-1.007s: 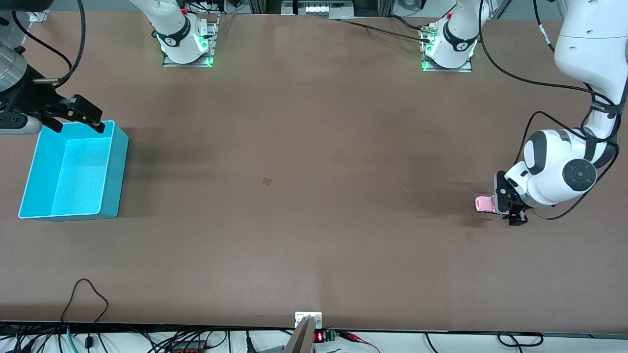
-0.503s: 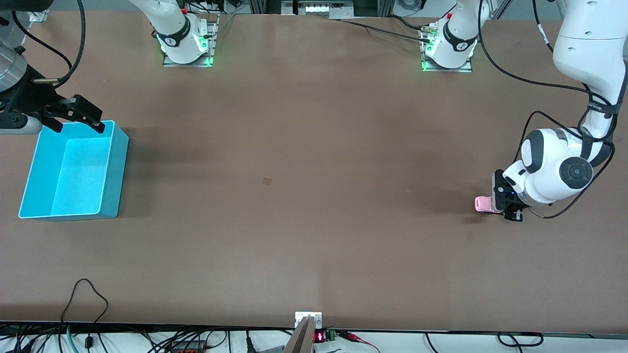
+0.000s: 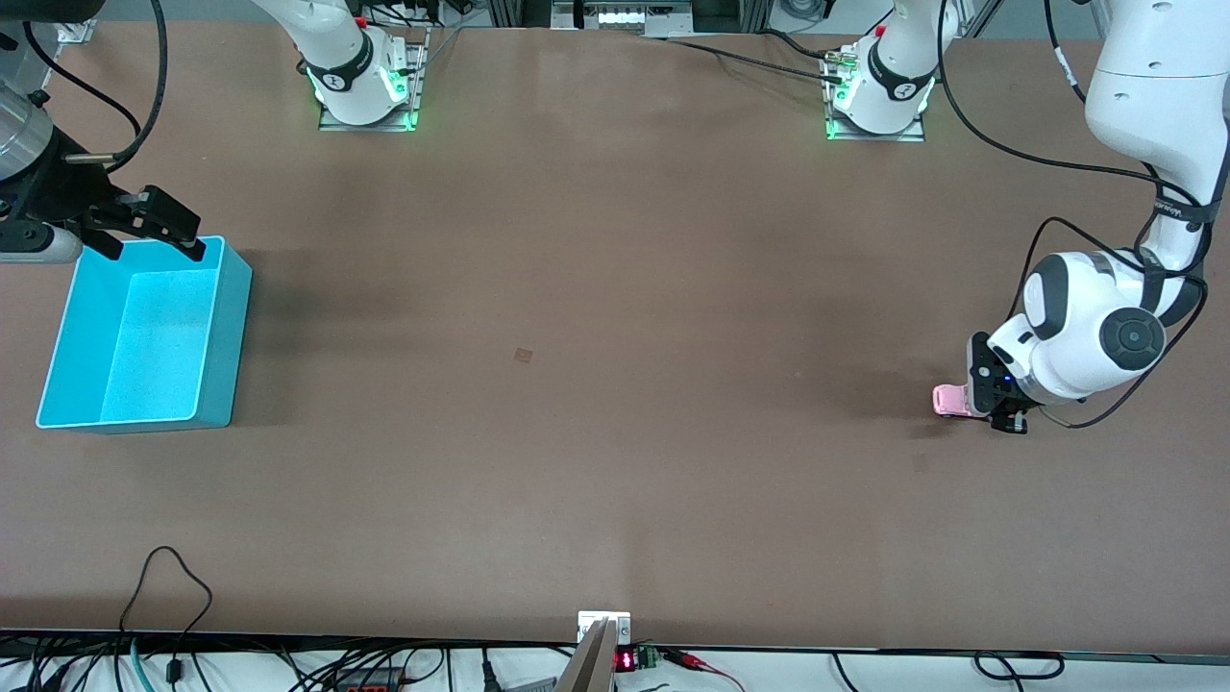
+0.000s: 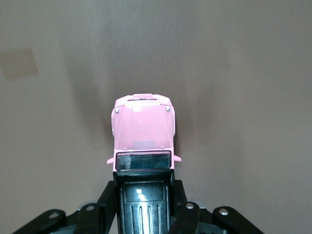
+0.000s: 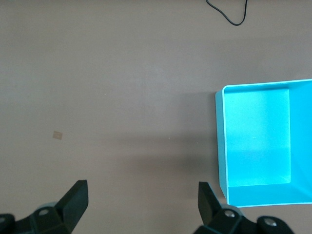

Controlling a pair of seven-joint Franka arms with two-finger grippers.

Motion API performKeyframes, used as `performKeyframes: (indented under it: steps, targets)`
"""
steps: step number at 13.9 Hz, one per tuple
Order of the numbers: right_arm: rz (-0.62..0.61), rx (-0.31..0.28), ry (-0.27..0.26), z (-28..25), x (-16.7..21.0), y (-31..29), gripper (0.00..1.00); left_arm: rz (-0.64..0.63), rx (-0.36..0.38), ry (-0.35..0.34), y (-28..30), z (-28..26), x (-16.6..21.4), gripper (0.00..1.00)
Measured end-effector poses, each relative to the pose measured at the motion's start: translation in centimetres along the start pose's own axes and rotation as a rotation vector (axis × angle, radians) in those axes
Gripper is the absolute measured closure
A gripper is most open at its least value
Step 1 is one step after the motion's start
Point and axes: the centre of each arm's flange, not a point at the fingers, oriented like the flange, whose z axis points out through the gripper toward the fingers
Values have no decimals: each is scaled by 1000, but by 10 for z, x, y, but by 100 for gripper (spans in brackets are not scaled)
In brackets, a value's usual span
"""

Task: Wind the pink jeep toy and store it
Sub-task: 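Close the left gripper on the pink jeep's body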

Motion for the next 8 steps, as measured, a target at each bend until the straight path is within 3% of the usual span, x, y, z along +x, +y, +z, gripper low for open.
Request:
performKeyframes:
  steps: [6,8]
  targets:
    - [0,0,0,0,0,0,0,3,20,-7,17,11,-128,51]
    - [1,0,0,0,0,0,0,-11,26,-9,22,13,-152,51]
